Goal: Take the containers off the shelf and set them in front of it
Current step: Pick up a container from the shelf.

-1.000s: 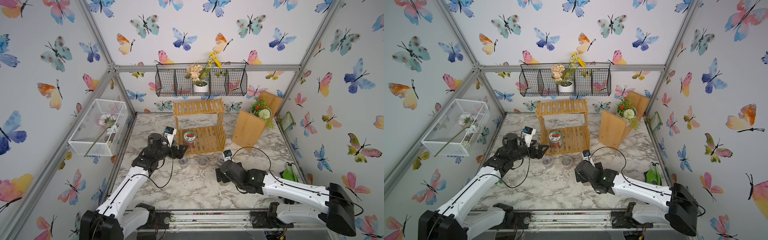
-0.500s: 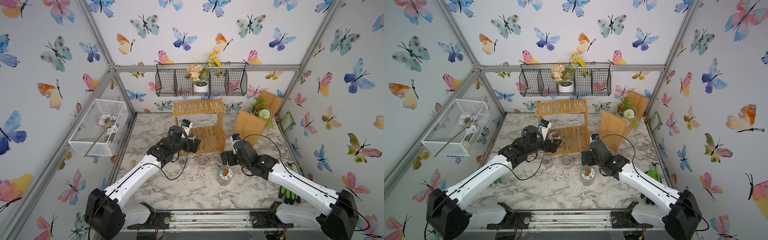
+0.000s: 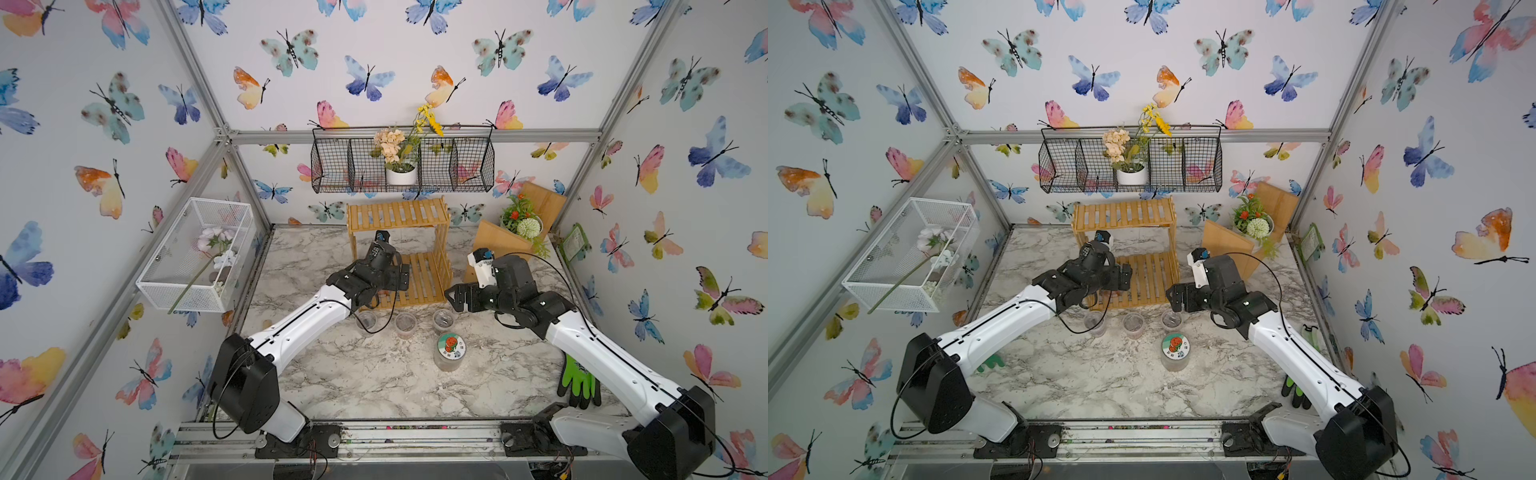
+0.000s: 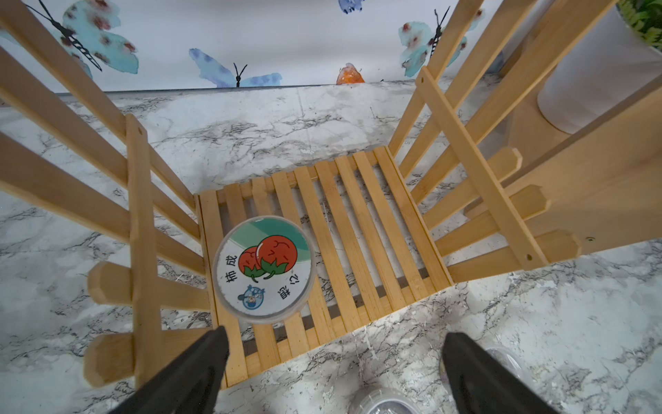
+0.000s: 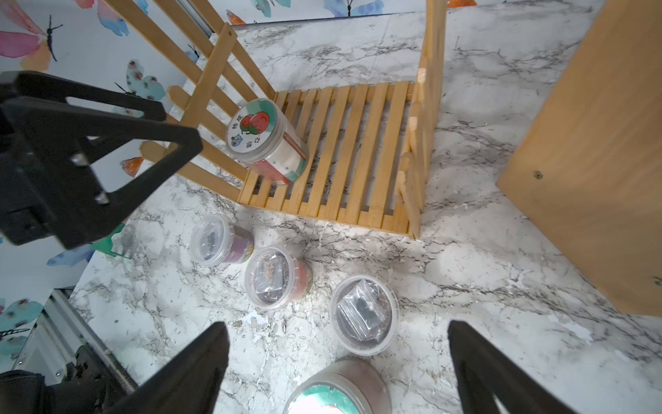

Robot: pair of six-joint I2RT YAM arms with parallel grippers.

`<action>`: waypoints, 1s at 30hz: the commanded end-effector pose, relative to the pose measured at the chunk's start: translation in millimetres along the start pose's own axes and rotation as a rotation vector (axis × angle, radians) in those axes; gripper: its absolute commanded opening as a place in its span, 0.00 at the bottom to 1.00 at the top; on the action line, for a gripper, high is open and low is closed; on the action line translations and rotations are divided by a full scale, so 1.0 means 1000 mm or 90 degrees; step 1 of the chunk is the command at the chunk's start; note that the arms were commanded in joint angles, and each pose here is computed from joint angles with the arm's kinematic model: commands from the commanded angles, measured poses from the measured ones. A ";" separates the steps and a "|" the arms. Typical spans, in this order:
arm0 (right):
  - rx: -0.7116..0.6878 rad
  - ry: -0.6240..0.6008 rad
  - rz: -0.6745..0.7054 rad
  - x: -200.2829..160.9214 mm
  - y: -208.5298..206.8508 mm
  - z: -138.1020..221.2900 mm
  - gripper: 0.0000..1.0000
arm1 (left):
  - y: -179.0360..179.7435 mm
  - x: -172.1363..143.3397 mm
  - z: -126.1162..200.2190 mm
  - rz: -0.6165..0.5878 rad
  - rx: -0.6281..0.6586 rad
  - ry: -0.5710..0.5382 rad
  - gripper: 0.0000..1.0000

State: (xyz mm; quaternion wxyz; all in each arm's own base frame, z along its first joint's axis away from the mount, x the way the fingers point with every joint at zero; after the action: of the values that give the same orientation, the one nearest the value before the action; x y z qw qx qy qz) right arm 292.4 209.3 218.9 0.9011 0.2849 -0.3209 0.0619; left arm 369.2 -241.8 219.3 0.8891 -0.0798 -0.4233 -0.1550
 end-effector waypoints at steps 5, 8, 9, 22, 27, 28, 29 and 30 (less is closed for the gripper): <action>0.062 0.004 0.002 0.010 0.017 0.002 0.98 | 0.020 -0.015 -0.026 0.039 0.149 0.054 0.99; 0.062 0.006 0.002 0.011 0.016 0.003 0.98 | 0.024 -0.017 -0.035 0.042 0.175 0.058 0.99; 0.063 0.007 0.002 0.010 0.016 0.003 0.98 | 0.026 -0.018 -0.038 0.042 0.185 0.060 0.99; 0.057 0.010 0.004 0.011 0.010 0.009 0.98 | 0.040 -0.026 -0.064 0.083 0.270 0.079 0.99; 0.055 0.011 0.005 0.011 0.007 0.011 0.98 | 0.048 -0.026 -0.072 0.097 0.305 0.080 0.99; 0.054 0.011 0.005 0.011 0.006 0.011 0.98 | 0.049 -0.026 -0.074 0.099 0.311 0.081 0.99; 0.054 0.011 0.005 0.011 0.006 0.012 0.98 | 0.050 -0.026 -0.076 0.100 0.318 0.083 0.99; 0.053 0.012 0.006 0.011 0.005 0.012 0.98 | 0.052 -0.025 -0.077 0.104 0.323 0.082 0.99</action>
State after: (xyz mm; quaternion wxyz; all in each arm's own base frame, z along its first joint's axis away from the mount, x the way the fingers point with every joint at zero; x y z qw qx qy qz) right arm 294.8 206.0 222.2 0.8978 0.3112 -0.3039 0.0693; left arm 420.5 -222.3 149.0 0.9220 0.0872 -0.3771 -0.0069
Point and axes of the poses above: each gripper's point midway between its finger pads, its own z axis back along the fingers, its own y axis along the line the jaws close on, x = y × z, the point moved 1 cm from there along z, back along the fingers, and after that the axes turned 10 degrees about -z, right-handed, at the moved point
